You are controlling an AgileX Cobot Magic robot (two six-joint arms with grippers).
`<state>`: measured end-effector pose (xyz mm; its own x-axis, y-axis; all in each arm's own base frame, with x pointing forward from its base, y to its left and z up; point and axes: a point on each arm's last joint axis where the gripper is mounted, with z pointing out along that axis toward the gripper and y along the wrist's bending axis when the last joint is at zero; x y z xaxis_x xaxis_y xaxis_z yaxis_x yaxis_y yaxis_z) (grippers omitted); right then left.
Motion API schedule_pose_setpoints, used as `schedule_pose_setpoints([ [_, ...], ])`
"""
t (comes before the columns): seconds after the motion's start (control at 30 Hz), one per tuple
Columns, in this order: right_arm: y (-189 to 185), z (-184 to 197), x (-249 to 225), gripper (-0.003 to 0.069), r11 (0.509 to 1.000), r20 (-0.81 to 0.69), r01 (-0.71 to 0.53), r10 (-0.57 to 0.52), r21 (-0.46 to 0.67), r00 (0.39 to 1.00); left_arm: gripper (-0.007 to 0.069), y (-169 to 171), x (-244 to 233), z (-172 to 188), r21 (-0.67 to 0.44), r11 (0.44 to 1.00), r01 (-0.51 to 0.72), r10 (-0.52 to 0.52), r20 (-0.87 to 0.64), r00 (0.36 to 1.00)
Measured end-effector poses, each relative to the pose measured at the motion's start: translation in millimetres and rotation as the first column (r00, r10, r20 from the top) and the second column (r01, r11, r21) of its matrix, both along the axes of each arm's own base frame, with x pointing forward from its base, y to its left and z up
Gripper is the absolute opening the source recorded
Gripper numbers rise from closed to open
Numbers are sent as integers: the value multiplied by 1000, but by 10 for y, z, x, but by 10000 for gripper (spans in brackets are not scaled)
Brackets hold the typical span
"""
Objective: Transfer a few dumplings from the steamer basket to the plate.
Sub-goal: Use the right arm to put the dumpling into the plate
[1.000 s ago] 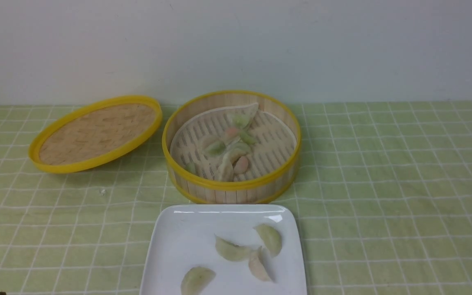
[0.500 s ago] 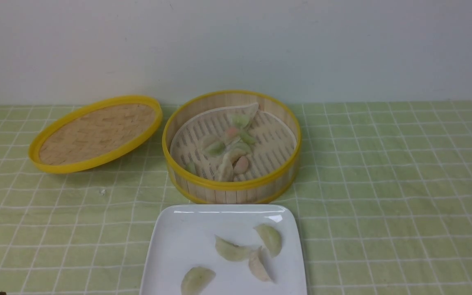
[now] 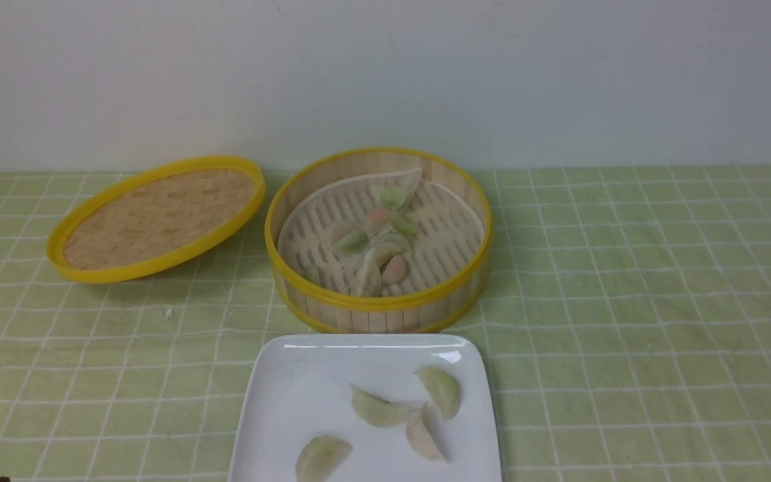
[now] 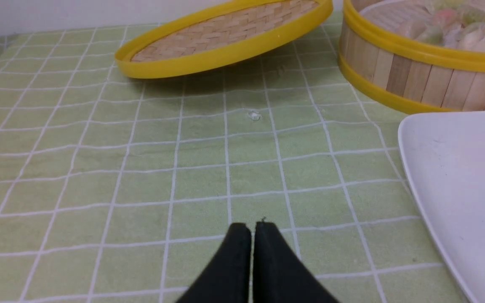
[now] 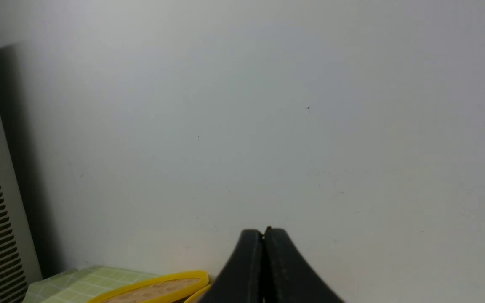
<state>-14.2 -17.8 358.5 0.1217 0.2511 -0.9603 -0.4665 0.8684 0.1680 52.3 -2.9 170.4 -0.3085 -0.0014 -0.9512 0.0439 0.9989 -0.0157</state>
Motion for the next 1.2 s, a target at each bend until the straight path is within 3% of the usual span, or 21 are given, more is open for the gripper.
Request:
schedule_pose_setpoints([
  [0.27, 139, -105, 43, -14, 994, 26, -95, 97, -51, 995, -6, 0, 0, 0, 1, 1000, 0, 0, 0, 1000],
  [0.6, 252, -380, 207, -14, 991, -13, -94, 94, -90, 996, -6, 0, 0, 0, 1, 1000, 0, 0, 0, 1000],
  [0.87, 285, -797, 417, -14, 975, -127, 147, -169, -166, 977, -6, 0, 0, 0, 1, 1000, 0, 0, 0, 1000],
  [1.07, 232, -1382, 604, -14, 915, -275, 309, -376, -259, 885, -6, 0, 0, 0, 1, 1000, 0, 0, 0, 1000],
  [1.2, 213, -1733, 655, -14, 899, -361, 317, -415, -301, 835, -6, 0, 0, 0, 1, 1000, 0, 0, 0, 1000],
])
